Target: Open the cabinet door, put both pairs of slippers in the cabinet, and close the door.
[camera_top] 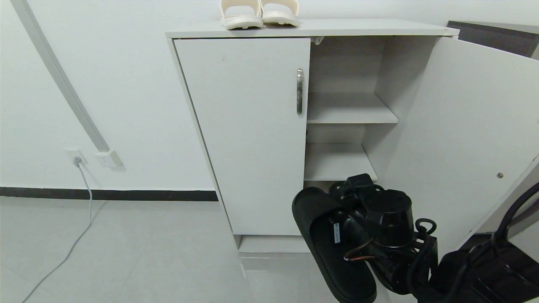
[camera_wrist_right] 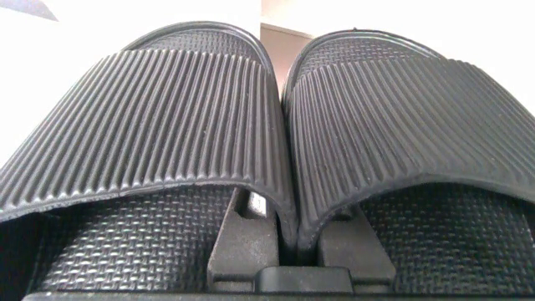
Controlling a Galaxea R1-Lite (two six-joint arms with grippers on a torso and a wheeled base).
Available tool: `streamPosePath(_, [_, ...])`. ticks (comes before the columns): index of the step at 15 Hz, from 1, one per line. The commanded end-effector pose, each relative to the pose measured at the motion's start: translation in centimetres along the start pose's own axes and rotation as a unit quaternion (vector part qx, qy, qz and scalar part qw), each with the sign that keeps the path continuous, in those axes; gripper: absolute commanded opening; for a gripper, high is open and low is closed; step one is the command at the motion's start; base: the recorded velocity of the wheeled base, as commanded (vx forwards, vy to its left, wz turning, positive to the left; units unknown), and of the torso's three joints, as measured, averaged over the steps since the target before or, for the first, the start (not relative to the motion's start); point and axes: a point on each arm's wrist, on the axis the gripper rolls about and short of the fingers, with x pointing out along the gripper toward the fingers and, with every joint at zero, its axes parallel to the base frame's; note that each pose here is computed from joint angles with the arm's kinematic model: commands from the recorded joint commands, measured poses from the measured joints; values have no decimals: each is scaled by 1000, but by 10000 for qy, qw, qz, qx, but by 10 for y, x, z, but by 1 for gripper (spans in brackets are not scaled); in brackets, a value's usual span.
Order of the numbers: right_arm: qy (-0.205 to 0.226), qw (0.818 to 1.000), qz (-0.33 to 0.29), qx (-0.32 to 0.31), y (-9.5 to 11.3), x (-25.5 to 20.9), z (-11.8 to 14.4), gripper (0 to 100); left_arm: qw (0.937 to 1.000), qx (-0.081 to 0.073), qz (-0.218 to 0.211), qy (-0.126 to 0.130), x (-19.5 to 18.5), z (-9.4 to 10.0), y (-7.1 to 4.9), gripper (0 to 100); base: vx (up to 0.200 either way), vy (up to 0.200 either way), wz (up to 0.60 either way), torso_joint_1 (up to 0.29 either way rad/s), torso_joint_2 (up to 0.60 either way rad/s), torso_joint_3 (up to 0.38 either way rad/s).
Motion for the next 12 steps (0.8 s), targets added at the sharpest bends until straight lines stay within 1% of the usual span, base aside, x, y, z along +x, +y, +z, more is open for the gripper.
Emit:
streamPosePath(1, [6,10000,24,-9,2,0,-1,0,9959,23,-900,20,0,0,-4,0,0,0,0,0,0,0])
streamPosePath(2, [5,10000,32,-11,2,-1,-1,0,9851,84,-1699,258,-1,-5,-8,0,0,0,0,0,0,0])
streamPosePath(3, [5,10000,39,-5,2,-1,-1,0,9822,130,-1859,232,-2,-4,-8,0,0,0,0,0,0,0])
streamPosePath(4, [-9,10000,26,-3,2,-1,-1,0,9829,233,-1816,190,-1,-4,-8,0,0,0,0,0,0,0])
streamPosePath(5, [-10,10000,10,-3,2,-1,-1,0,9834,264,-1786,185,-1,-4,-8,0,0,0,0,0,0,0])
streamPosePath(7, [-90,9999,-50,41,3,1,4,0,9842,114,-1753,213,-1,-4,-8,0,0,0,0,0,0,0])
streamPosePath(8, [-178,9995,-255,93,4,3,8,0,9842,99,-1752,216,-1,-4,-8,0,0,0,0,0,0,0])
streamPosePath(10, [-365,9945,-954,218,3,16,14,0,9842,99,-1752,216,-1,-4,-8,0,0,0,0,0,0,0])
streamPosePath(11, [-454,9916,-1180,286,4,22,18,0,9842,99,-1752,216,-1,-4,-8,0,0,0,0,0,0,0])
streamPosePath(12, [-486,9903,-1268,308,5,26,19,0,9842,106,-1753,214,-1,-4,-8,0,0,0,0,0,0,0])
